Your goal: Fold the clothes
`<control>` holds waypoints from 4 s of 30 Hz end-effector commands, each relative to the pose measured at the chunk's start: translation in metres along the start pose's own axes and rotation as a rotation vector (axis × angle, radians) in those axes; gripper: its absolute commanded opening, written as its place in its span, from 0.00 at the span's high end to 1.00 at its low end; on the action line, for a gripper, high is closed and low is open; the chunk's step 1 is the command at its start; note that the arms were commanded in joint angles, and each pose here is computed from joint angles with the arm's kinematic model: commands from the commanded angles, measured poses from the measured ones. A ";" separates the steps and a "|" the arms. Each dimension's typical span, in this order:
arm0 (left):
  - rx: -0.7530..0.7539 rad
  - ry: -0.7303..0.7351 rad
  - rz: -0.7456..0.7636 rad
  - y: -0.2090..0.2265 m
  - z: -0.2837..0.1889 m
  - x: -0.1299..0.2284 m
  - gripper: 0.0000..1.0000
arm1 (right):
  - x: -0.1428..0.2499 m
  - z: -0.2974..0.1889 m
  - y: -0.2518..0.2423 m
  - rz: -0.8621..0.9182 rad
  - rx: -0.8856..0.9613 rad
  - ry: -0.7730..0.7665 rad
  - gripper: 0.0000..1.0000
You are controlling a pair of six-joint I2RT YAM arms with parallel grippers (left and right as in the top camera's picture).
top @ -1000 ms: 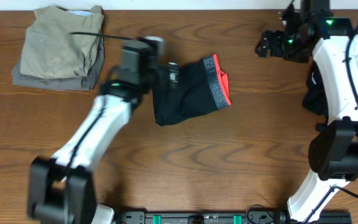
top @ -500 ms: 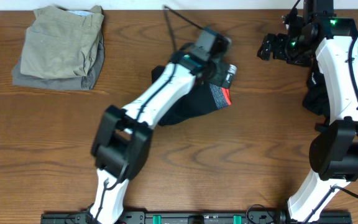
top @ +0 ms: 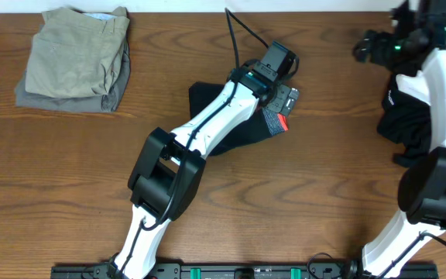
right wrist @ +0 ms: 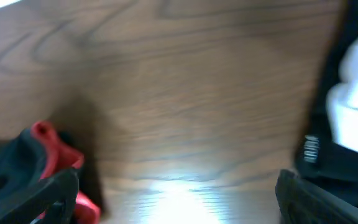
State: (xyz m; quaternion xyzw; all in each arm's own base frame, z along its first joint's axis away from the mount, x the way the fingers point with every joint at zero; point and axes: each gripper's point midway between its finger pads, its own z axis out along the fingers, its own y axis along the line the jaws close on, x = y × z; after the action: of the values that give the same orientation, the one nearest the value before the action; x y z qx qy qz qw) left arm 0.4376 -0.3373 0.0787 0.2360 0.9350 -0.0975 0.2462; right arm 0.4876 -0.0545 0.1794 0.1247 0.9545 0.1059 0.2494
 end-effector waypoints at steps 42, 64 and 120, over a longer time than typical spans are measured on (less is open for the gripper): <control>-0.439 0.422 0.363 0.098 0.048 0.099 0.94 | -0.006 -0.009 -0.023 0.059 0.022 -0.017 0.01; -0.628 0.112 -0.023 0.220 -0.123 0.015 0.94 | -0.004 -0.007 -0.017 0.046 0.016 -0.011 0.01; -0.968 -0.548 -1.222 0.484 -0.312 0.084 0.94 | 0.019 0.017 0.047 -0.064 -0.034 0.050 0.02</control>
State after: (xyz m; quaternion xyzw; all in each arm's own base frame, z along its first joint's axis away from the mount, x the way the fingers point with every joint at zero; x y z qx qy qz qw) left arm 0.4812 0.1955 0.2742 -0.4574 0.7605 0.1357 0.4405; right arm 0.4907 -0.0038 0.1764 0.0822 0.9595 0.1185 0.2418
